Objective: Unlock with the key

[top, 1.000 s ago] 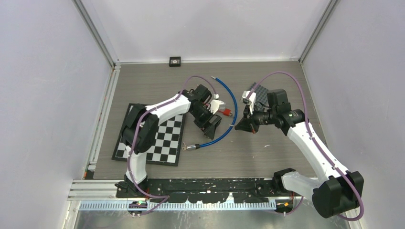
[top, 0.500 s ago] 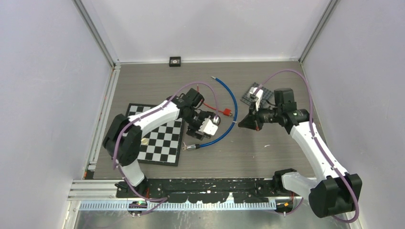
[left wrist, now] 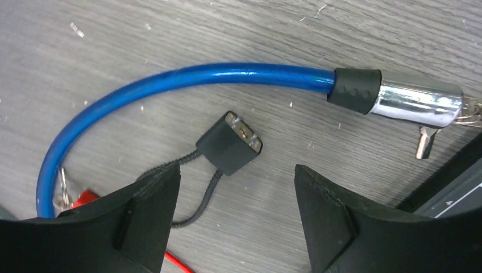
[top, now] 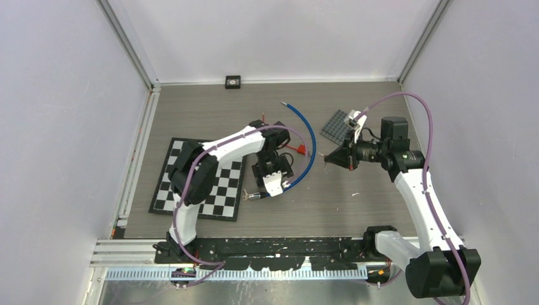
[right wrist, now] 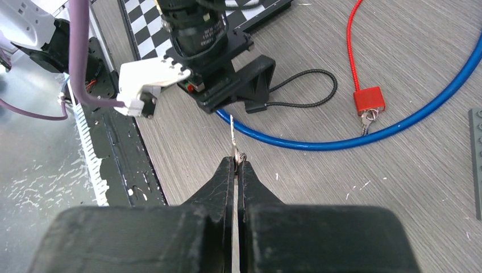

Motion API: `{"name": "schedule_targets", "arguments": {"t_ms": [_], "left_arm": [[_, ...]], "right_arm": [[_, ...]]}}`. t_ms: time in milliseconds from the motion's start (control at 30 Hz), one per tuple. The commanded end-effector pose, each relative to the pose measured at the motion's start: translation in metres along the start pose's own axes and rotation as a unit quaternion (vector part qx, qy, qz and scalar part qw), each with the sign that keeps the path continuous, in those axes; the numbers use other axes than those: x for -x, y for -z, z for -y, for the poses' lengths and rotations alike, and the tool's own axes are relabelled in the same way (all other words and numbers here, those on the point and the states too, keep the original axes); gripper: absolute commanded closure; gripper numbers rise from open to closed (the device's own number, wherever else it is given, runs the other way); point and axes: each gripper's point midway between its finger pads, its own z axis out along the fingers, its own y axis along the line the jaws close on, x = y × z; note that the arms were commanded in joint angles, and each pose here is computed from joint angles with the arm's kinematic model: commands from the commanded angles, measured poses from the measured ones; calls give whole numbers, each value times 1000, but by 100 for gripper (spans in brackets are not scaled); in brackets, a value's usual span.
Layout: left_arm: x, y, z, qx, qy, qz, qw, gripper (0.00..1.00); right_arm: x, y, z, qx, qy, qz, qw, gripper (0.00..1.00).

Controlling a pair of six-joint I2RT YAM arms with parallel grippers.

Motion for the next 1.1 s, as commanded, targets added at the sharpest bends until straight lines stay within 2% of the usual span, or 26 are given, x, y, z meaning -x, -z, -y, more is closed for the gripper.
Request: {"name": "schedule_targets", "arguments": {"t_ms": [0, 333, 500, 567, 667, 767, 833, 933, 1067], "left_arm": [[3, -9, -7, -65, -157, -21, 985, 25], [-4, -28, -14, -147, -221, -63, 962, 30], [-11, -36, -8, -169, -231, -77, 955, 34], [-11, -40, -4, -169, -222, -77, 957, 38], [-5, -41, -3, -141, -170, -71, 973, 48], [11, -39, -11, -72, -67, -51, 994, 57], [21, -38, -21, -9, 13, -34, 999, 58], [26, -40, -26, 59, 105, -25, 992, 58], [17, -37, -24, 107, 178, -46, 977, 58]], "right_arm": [[10, 0, -2, 12, 10, 14, 1000, 99], [9, 0, -3, 14, 9, 14, 1000, 100], [8, 0, -3, 17, 6, 13, 1000, 99], [8, 0, -3, 17, 7, 13, 1000, 100], [8, 0, -4, 18, 6, 13, 1000, 99], [9, 0, -5, 19, 7, 14, 1000, 99], [10, 1, -6, 20, 8, 16, 1000, 100], [10, 1, -7, 23, 8, 17, 1000, 100], [9, -1, -7, 28, 1, 15, 999, 99]]}}
